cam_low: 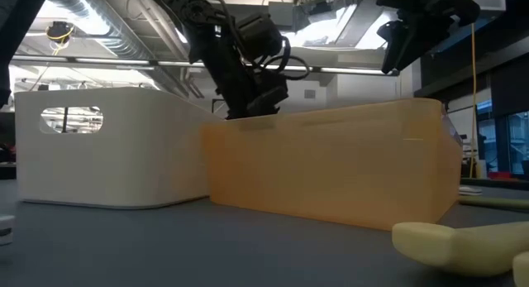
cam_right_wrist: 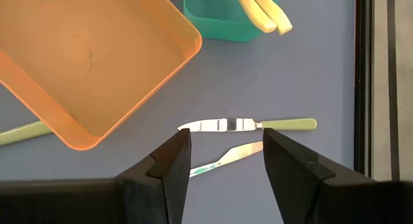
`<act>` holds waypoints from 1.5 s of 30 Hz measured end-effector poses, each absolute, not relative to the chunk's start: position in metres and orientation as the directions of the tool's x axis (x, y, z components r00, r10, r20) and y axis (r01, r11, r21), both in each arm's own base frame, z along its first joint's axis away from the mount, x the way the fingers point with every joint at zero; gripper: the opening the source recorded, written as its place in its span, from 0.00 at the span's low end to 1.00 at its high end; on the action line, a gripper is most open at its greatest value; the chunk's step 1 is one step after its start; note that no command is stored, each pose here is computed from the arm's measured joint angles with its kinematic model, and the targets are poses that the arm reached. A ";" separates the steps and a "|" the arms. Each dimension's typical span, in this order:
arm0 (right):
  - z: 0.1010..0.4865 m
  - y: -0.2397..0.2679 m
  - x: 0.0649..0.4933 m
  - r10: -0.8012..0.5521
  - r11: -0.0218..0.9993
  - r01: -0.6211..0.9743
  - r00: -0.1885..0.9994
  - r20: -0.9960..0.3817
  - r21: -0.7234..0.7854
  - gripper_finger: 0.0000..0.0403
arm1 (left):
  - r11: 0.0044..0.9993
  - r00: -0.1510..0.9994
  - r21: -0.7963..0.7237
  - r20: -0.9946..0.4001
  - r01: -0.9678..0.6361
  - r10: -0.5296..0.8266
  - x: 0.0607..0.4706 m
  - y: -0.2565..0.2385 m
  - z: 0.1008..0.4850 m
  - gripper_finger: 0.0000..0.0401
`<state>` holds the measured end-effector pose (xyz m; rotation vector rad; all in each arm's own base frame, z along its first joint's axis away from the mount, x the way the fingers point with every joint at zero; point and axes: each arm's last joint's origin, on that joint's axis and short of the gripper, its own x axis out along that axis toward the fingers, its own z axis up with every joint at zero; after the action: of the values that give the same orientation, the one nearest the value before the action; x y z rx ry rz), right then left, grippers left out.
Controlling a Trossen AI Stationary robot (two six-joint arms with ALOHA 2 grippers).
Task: Sort silverware by color (type)
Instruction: Put the yellow knife into the blue bin, then put the blue patterned knife into the white bin
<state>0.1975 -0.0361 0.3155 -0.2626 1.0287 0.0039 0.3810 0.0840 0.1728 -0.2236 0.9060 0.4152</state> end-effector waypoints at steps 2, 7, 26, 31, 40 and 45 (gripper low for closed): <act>0.315 -0.036 0.197 -0.120 0.969 -0.126 0.519 -0.847 -0.214 0.45 | 0.898 0.551 -0.016 -0.795 -0.439 0.255 0.382 0.084 0.175 0.33; 0.315 -0.036 0.197 -0.120 0.969 -0.126 0.519 -0.847 -0.214 0.45 | 0.901 0.569 -0.018 -0.781 -0.434 0.258 0.386 0.085 0.182 0.33; 0.315 -0.036 0.197 -0.120 0.969 -0.126 0.518 -0.847 -0.214 0.45 | 0.928 0.616 -0.038 -0.757 -0.370 0.215 0.397 0.086 0.207 0.33; 0.315 -0.036 0.197 -0.120 0.969 -0.126 0.518 -0.847 -0.214 0.45 | 0.931 0.614 -0.031 -0.760 -0.364 0.214 0.399 0.086 0.214 0.33; 0.315 -0.036 0.197 -0.120 0.969 -0.126 0.518 -0.847 -0.214 0.45 | 0.941 0.531 0.006 -0.824 -0.340 0.197 0.397 0.086 0.234 0.33; 0.315 -0.036 0.197 -0.120 0.969 -0.126 0.518 -0.847 -0.214 0.45 | 0.946 0.492 0.022 -0.850 -0.324 0.189 0.390 0.084 0.253 0.33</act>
<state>0.1974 -0.0361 0.3153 -0.2623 1.0295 0.0038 0.3901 0.0844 0.2528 -0.1478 1.0101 0.3124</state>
